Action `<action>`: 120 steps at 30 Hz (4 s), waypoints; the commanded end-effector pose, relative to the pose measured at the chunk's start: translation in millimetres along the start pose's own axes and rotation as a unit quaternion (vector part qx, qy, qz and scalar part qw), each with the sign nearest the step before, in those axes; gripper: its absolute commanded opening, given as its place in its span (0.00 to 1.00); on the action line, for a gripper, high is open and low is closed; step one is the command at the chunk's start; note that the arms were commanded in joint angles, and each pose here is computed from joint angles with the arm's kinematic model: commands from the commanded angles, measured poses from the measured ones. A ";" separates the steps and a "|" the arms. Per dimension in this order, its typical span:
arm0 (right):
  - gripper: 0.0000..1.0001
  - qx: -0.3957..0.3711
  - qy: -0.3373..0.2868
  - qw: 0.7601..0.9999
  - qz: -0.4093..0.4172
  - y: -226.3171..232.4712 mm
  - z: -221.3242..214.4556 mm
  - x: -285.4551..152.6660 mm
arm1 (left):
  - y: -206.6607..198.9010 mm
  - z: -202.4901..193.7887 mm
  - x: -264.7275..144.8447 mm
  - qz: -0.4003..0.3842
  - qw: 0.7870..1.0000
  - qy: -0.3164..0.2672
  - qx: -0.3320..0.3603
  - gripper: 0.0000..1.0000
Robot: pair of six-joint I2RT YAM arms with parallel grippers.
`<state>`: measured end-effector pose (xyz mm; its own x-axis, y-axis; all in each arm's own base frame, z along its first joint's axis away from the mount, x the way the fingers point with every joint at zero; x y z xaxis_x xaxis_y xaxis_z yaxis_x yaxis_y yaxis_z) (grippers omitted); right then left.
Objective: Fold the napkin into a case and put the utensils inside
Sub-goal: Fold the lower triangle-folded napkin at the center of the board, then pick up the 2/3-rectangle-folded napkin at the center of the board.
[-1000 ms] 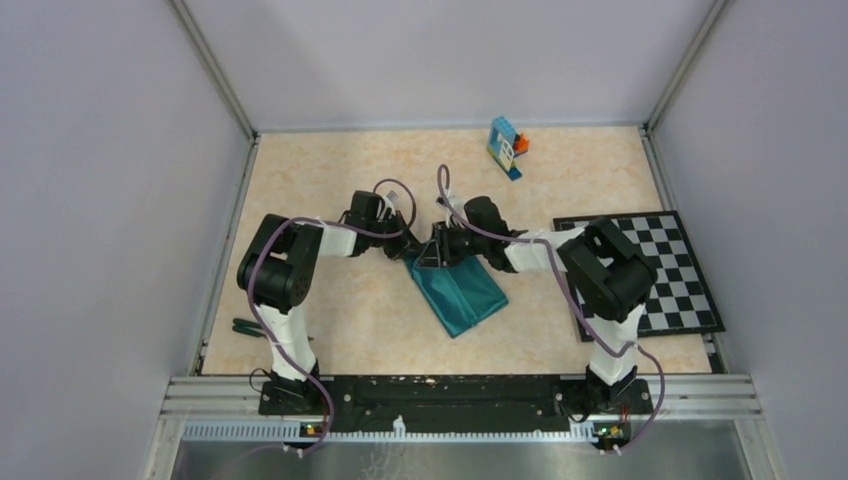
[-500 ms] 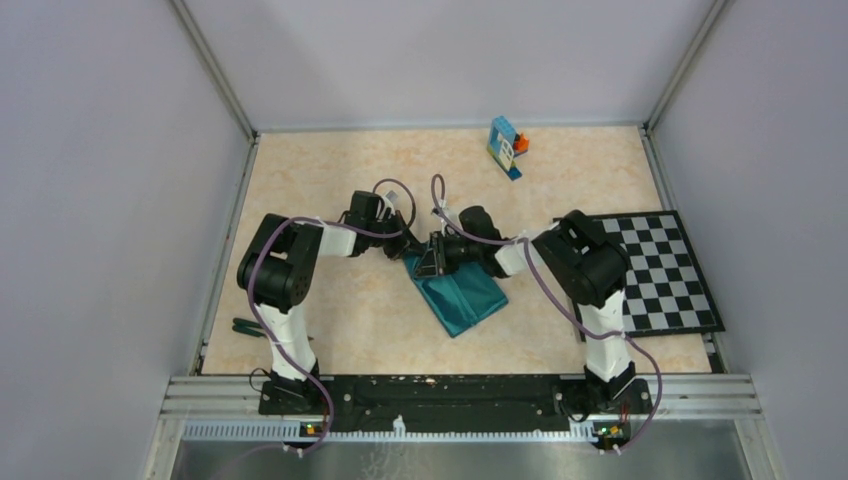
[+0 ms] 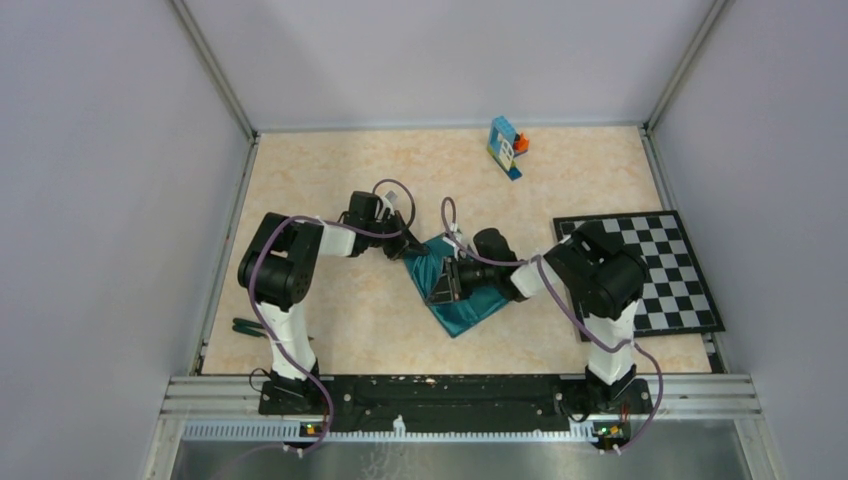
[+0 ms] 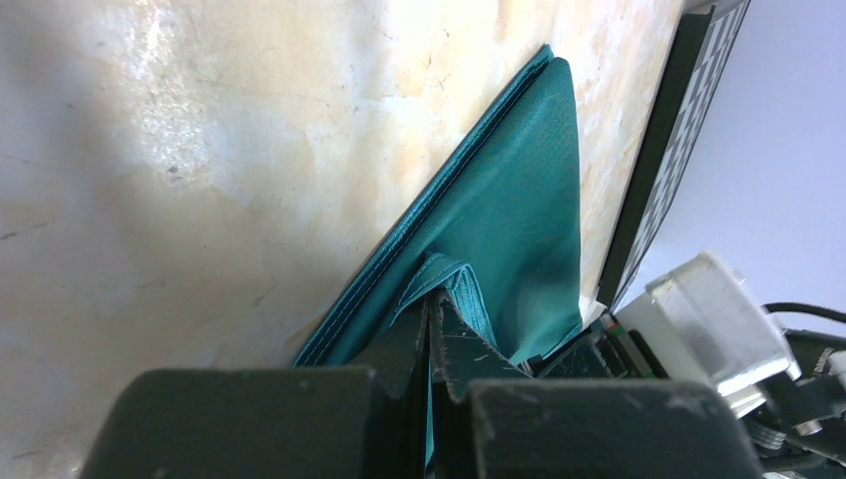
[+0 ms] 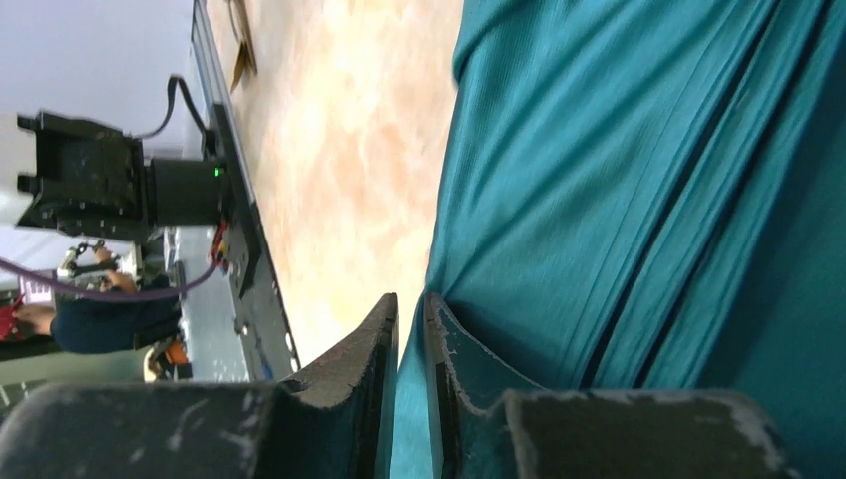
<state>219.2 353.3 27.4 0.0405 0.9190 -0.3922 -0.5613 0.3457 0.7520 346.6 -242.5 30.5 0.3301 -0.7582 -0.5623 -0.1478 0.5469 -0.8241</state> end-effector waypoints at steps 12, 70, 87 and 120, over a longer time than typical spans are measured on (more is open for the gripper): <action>0.21 0.018 0.063 0.998 -0.001 26.2 -93.5 -56.9 | 39.6 -1.6 9.5 0.054 0.998 -0.005 -0.012 0.00; 0.35 0.084 -0.064 0.982 -0.159 -5.0 -41.0 -98.4 | 30.8 46.8 -32.2 0.130 0.989 -0.056 0.035 0.35; 0.62 0.101 -0.143 0.926 -0.335 -66.4 25.6 -214.3 | -69.5 -119.5 -74.3 0.182 0.960 -0.052 0.205 0.78; 0.55 0.117 -0.152 0.939 -0.287 -66.4 13.6 -212.9 | -27.7 -206.5 36.8 0.399 0.858 0.041 0.319 0.39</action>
<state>256.6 136.5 62.3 0.5112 0.5564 -0.6551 -0.1319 0.8040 0.5799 174.2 -364.2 29.2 0.2827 -0.1319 -0.9501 0.2693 0.9616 -0.0534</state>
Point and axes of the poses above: each gripper's point midway between its finger pads, its own x axis out along the fingers, its own y axis along the line the jaws close on, z = x × y, the point moved 1 cm from there along -x, back along the fingers, and after that the axes turned 7 degrees about -x, right-handed, at the moved point
